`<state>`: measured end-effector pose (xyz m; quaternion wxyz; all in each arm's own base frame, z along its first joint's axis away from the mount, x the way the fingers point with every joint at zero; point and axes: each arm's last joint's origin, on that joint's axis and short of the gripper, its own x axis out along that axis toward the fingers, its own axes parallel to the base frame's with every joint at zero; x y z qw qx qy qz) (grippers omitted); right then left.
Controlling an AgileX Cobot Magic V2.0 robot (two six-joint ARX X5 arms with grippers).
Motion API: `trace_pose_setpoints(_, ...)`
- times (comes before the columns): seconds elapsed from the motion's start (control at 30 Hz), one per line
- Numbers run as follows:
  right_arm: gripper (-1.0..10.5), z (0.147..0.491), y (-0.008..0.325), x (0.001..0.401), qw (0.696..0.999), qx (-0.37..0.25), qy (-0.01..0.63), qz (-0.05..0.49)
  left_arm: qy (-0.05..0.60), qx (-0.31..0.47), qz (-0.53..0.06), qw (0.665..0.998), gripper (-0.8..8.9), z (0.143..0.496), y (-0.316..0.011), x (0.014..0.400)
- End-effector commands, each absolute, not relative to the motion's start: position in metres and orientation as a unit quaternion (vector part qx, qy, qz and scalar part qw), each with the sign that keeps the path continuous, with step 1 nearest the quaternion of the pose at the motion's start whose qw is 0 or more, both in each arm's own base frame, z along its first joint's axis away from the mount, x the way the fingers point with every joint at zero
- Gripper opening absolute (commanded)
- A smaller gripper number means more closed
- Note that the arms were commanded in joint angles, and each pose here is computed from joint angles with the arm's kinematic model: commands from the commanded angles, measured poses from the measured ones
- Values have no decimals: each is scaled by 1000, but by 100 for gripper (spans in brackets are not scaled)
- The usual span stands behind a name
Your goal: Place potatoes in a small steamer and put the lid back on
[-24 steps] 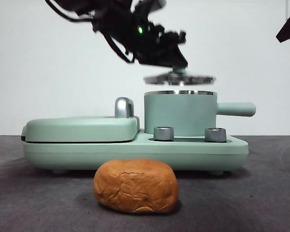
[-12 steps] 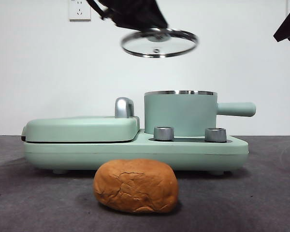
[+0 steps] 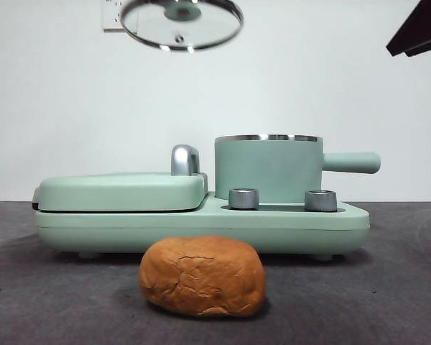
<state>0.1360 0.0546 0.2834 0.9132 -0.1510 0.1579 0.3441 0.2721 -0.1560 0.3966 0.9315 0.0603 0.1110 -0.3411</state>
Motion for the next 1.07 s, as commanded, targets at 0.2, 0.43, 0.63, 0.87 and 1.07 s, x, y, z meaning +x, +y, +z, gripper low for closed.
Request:
trace_pose_setpoints(0.2, 227, 288, 66, 135, 902, -152, 150, 376, 108, 59, -321, 939, 13, 387, -130, 237)
trace_pose_setpoints(0.43, 228, 279, 86, 139, 870, -175, 165, 430, 124, 35, -280, 951, 13, 361, -103, 198)
trace_pose_setpoints(0.63, 279, 267, 112, 144, 838, -187, 184, 479, 142, 30, -240, 960, 13, 349, -82, 167)
trace_pose_setpoints(0.87, 286, 248, 144, 153, 804, -200, 201, 523, 136, 32, -219, 966, 13, 356, -66, 144)
trace_pose_setpoints(1.07, 295, 225, 169, 164, 779, -205, 223, 549, 123, 29, -219, 968, 13, 359, -62, 137)
